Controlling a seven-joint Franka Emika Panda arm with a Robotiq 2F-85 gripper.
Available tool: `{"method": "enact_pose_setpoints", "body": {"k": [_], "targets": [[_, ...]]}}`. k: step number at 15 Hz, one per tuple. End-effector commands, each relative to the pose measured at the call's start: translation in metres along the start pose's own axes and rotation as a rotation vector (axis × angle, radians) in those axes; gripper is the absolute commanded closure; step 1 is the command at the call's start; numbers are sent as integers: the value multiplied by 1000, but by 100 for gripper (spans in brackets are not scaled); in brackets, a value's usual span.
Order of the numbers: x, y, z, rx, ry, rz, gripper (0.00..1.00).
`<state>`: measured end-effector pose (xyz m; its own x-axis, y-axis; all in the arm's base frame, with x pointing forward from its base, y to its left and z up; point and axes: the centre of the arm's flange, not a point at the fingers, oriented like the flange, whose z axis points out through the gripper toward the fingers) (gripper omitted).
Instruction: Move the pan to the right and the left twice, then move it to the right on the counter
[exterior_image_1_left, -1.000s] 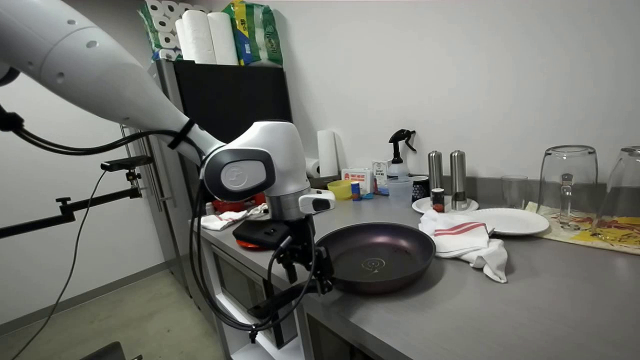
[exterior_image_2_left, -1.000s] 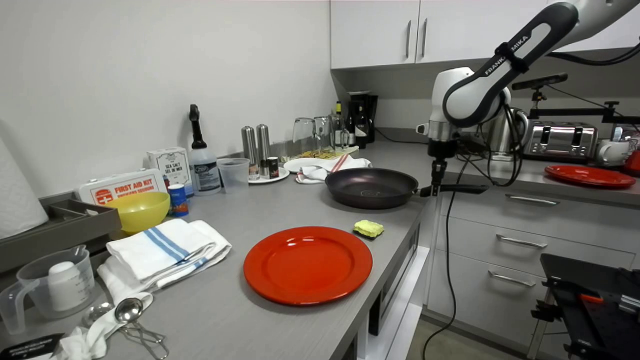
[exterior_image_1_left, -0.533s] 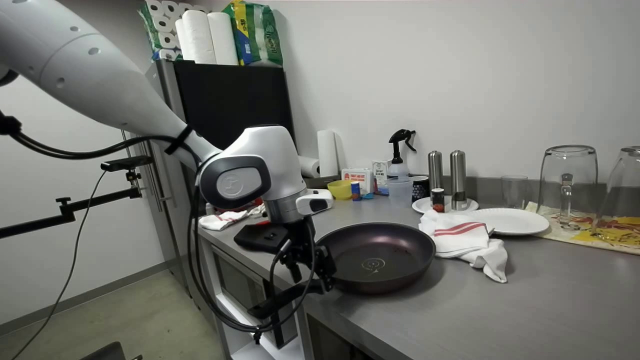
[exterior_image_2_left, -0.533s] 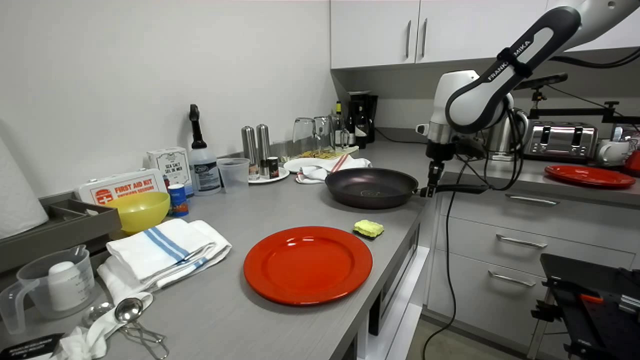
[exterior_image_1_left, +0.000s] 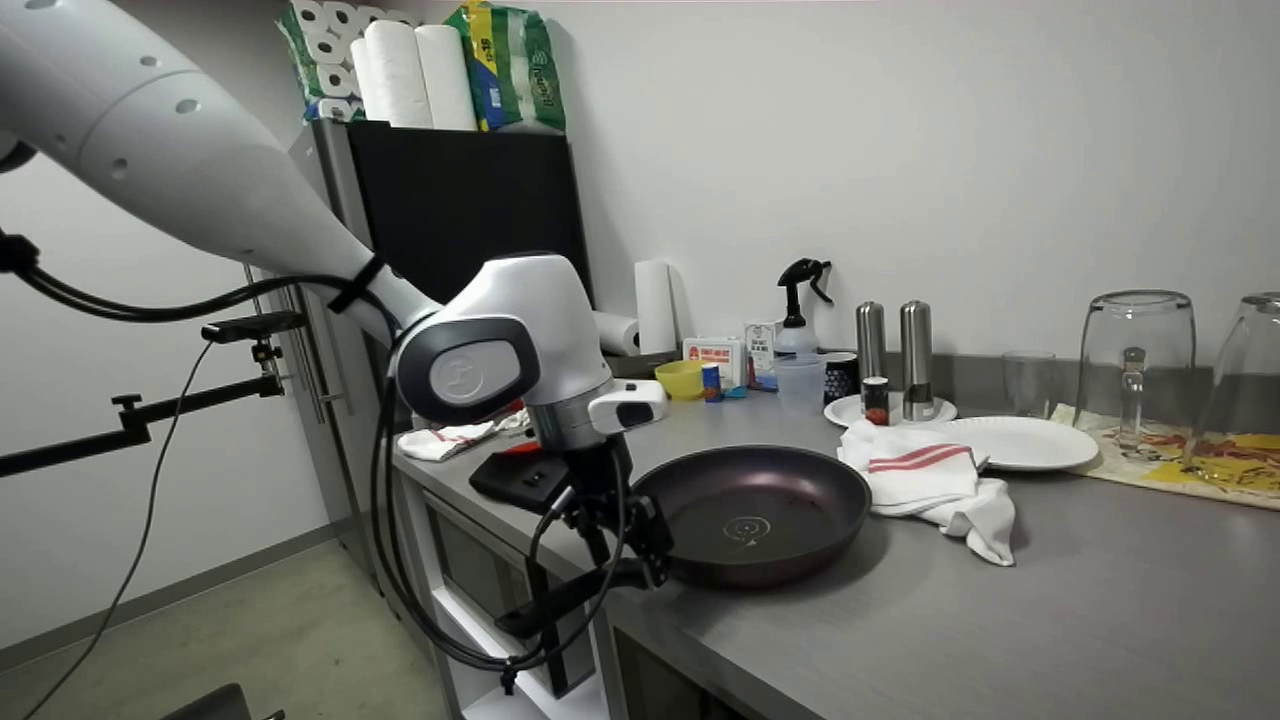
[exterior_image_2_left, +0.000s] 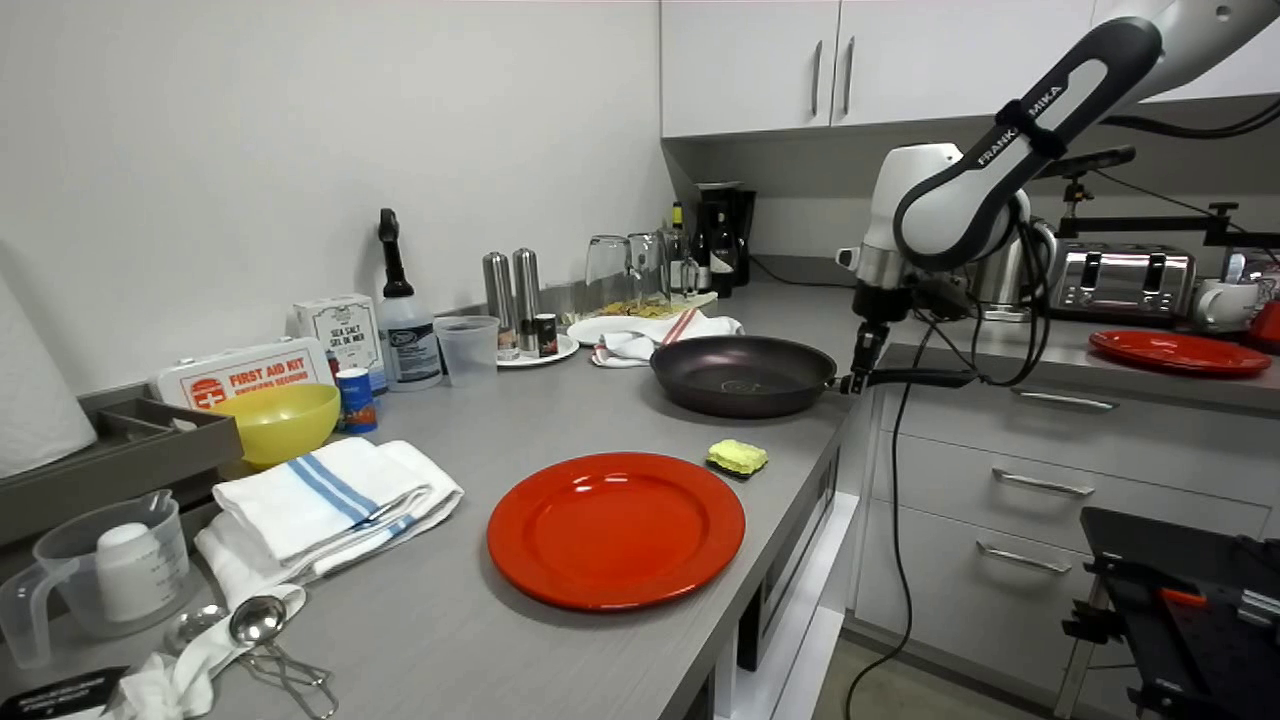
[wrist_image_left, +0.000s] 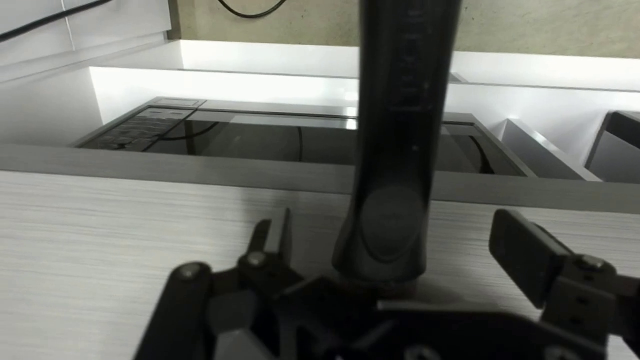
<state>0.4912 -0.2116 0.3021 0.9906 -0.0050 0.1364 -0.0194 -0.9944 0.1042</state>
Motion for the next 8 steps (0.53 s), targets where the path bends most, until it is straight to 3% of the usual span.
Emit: {"method": "enact_pose_setpoints", "body": {"k": [1, 8], "targets": [[-2, 1, 1, -12, 12, 33, 0], [2, 5, 12, -3, 6, 73, 0]]}}
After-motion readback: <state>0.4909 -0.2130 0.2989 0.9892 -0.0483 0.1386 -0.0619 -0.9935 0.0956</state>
